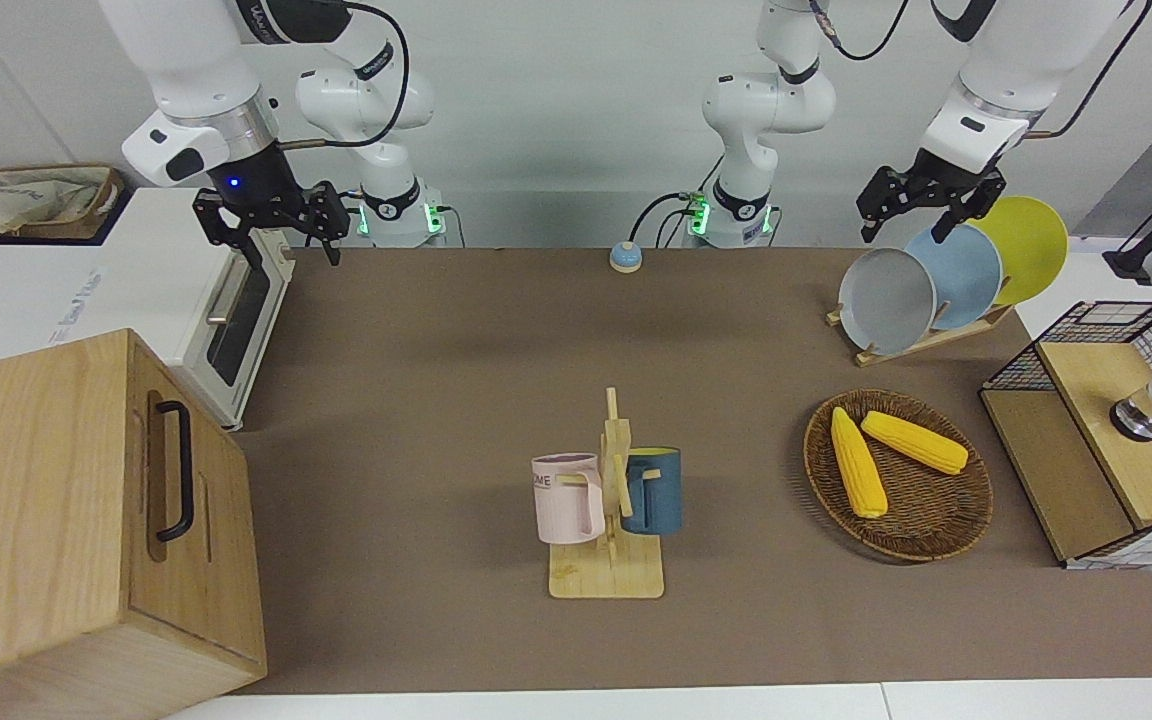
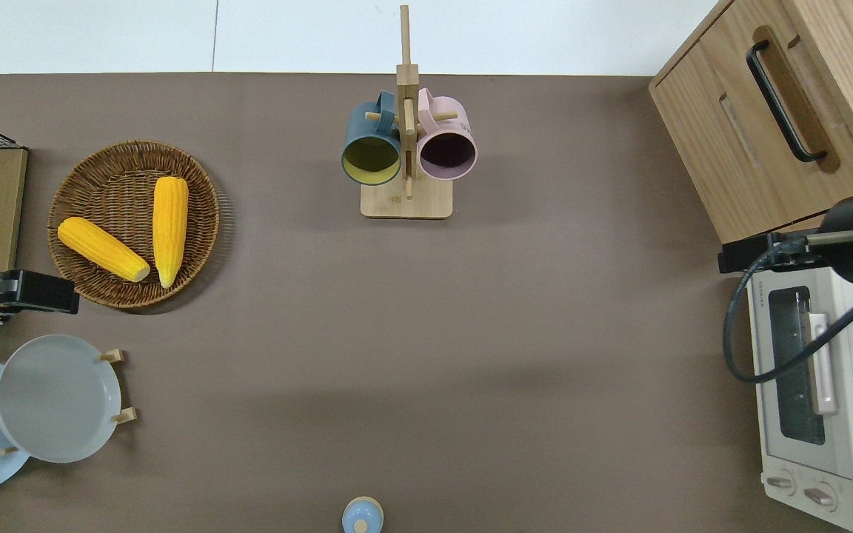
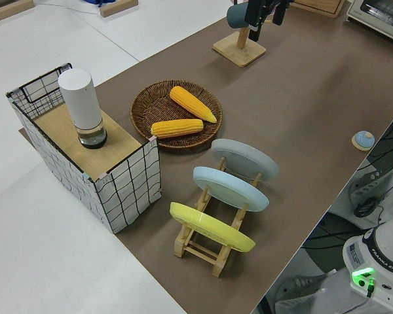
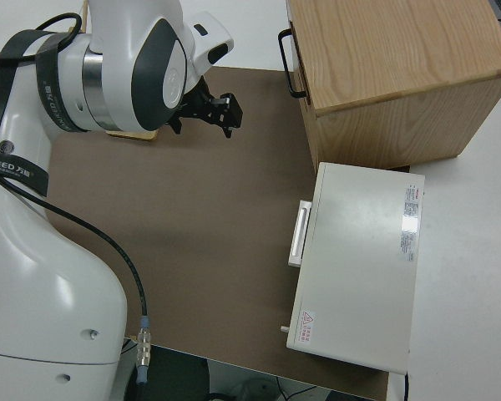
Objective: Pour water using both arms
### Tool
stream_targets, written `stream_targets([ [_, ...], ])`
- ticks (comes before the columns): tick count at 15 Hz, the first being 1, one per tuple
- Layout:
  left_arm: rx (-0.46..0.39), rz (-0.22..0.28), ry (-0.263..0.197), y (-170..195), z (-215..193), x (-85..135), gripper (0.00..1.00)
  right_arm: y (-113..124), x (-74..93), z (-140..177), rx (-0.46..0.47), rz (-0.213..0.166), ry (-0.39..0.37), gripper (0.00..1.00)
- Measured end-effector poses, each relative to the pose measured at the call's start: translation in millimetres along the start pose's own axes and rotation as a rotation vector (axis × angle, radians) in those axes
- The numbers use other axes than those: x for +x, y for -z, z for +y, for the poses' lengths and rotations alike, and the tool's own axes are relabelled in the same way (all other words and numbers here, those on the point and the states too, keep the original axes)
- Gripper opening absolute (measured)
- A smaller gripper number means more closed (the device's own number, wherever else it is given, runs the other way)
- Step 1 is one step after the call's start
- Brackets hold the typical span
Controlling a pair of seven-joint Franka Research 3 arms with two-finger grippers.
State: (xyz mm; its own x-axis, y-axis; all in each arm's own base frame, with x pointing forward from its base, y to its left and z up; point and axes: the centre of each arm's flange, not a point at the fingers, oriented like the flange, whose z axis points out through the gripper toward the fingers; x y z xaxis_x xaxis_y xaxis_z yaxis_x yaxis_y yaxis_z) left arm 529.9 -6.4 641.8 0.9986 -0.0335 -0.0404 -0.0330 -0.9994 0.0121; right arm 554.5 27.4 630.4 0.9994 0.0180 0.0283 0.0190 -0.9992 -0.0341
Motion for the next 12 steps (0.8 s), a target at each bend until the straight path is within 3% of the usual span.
stream_targets([
  [6, -0.001, 0.000, 0.007, 0, -4, 0, 1.00, 6, 9.8, -29, 0.007, 0.093, 0.052, 0.99],
  [12, 0.011, -0.001, 0.024, -1, -14, 0, 1.00, -9, 31.5, -73, 0.019, 0.187, 0.213, 0.99],
])
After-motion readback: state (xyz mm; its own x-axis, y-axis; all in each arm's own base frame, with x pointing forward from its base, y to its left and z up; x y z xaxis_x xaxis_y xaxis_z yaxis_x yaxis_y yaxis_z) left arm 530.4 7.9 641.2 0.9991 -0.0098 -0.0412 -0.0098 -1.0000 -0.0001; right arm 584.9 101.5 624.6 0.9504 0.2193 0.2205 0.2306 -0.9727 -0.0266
